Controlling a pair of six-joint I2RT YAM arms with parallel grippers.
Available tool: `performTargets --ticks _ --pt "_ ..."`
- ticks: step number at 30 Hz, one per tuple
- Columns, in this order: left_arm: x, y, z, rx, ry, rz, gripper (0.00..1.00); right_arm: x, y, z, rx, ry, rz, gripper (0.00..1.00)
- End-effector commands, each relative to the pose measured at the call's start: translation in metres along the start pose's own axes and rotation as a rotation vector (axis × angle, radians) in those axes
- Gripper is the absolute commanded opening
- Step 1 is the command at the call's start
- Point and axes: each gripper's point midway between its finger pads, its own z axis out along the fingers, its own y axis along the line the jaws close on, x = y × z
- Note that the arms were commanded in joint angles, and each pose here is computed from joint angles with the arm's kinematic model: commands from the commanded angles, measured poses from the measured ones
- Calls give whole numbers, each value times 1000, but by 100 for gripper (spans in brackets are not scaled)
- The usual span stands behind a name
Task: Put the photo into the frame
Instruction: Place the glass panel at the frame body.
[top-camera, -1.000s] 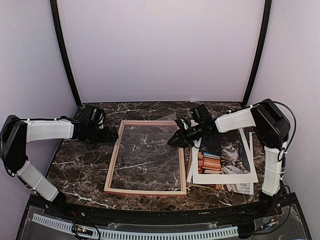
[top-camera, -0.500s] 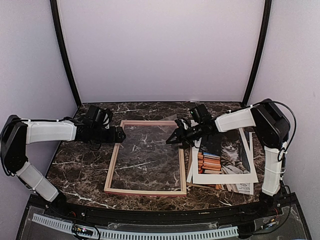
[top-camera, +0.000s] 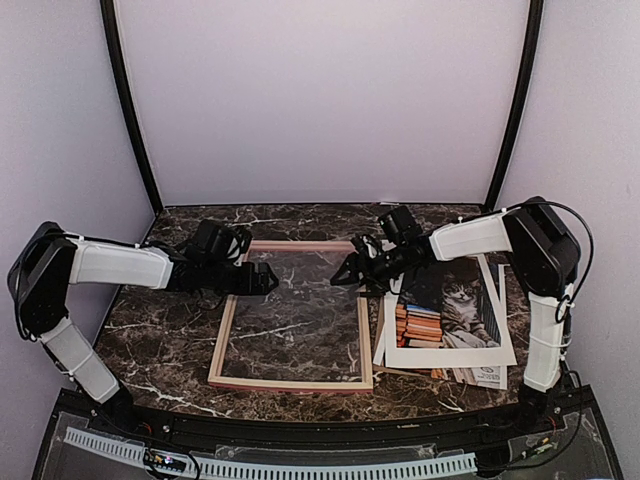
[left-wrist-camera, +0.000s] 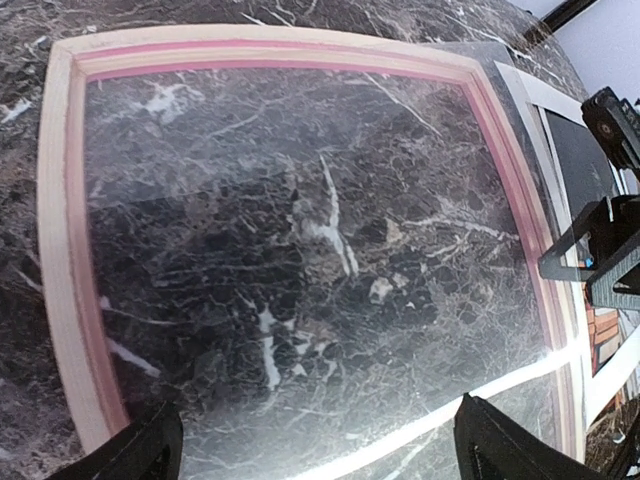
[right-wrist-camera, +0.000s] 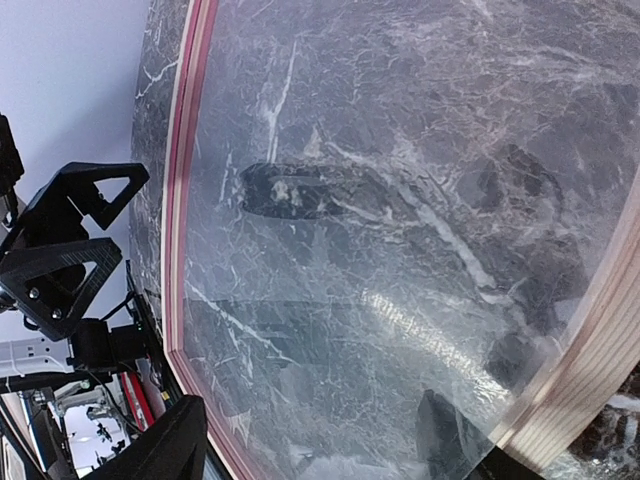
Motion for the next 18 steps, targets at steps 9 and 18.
performTargets --ticks 9,18 --pt "15 -65 28 181 48 25 97 -11 4 -12 55 -48 -47 77" --pt "28 -69 40 175 83 28 97 -12 0 -19 102 -62 -57 77"
